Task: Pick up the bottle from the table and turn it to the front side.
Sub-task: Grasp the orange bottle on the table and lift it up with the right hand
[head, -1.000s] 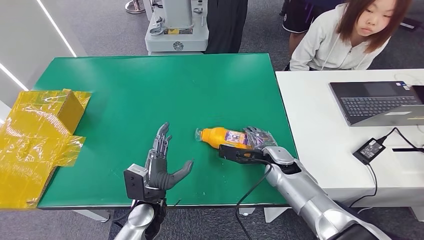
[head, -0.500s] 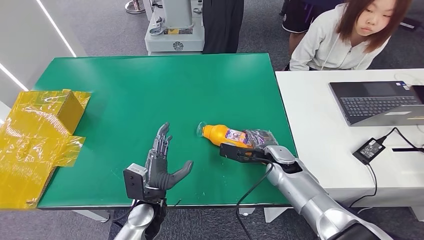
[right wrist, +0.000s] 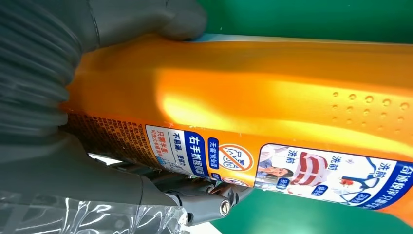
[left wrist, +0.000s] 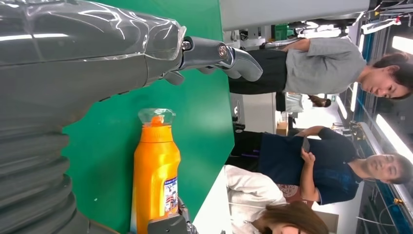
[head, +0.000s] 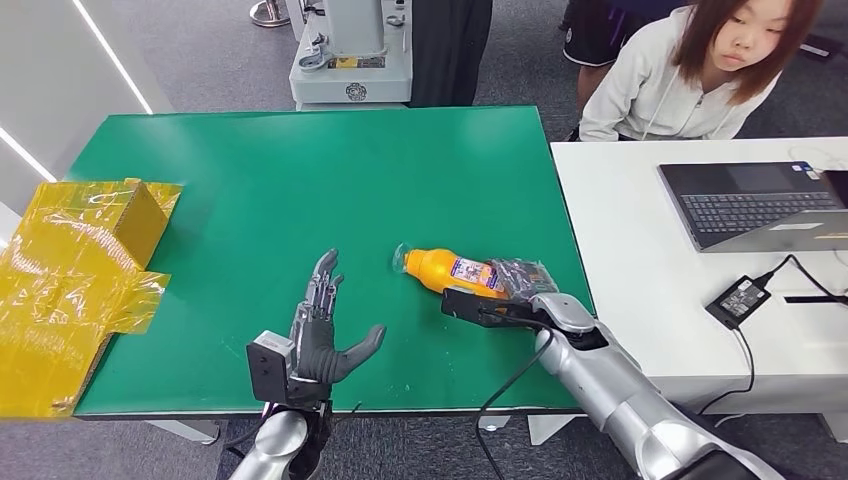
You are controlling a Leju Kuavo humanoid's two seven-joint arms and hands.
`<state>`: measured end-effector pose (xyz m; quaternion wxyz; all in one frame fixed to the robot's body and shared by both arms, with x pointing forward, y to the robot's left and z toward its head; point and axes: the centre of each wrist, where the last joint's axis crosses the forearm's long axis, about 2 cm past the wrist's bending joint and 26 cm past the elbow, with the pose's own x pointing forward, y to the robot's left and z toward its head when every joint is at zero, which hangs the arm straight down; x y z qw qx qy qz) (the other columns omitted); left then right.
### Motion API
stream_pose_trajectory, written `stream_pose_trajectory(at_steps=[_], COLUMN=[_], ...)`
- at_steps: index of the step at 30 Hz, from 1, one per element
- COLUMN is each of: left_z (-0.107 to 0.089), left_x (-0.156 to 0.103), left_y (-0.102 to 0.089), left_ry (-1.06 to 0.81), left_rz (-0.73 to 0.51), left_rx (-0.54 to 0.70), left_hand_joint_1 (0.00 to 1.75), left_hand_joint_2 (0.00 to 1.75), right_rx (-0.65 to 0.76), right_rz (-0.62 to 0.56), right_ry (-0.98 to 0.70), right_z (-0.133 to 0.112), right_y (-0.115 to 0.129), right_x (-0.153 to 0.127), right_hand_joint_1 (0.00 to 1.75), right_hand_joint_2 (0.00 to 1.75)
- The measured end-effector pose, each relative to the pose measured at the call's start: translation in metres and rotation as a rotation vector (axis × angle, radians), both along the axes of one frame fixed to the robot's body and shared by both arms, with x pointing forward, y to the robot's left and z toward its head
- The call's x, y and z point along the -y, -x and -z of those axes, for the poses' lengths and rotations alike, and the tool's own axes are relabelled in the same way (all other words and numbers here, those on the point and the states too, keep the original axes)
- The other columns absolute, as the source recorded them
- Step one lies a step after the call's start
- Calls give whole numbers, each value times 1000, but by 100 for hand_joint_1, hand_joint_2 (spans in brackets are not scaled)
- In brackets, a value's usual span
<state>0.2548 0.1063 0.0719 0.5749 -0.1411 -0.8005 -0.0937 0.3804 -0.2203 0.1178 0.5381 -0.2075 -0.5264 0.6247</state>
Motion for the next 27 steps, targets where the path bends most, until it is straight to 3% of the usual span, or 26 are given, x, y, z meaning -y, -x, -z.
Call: stream_pose_trajectory(at_steps=[27], left_z=[3], left_x=[-4], left_y=[2], left_ry=[-3], left_rz=[-21], left_rx=[2], left_hand_joint_1=[0], left_hand_joint_2=[175], right_rx=[80], right_rz=[-18], right_ry=[-59], right_z=[-6], right_y=[1], right_x=[0], right_hand_joint_1=[175], right_hand_joint_2=[175])
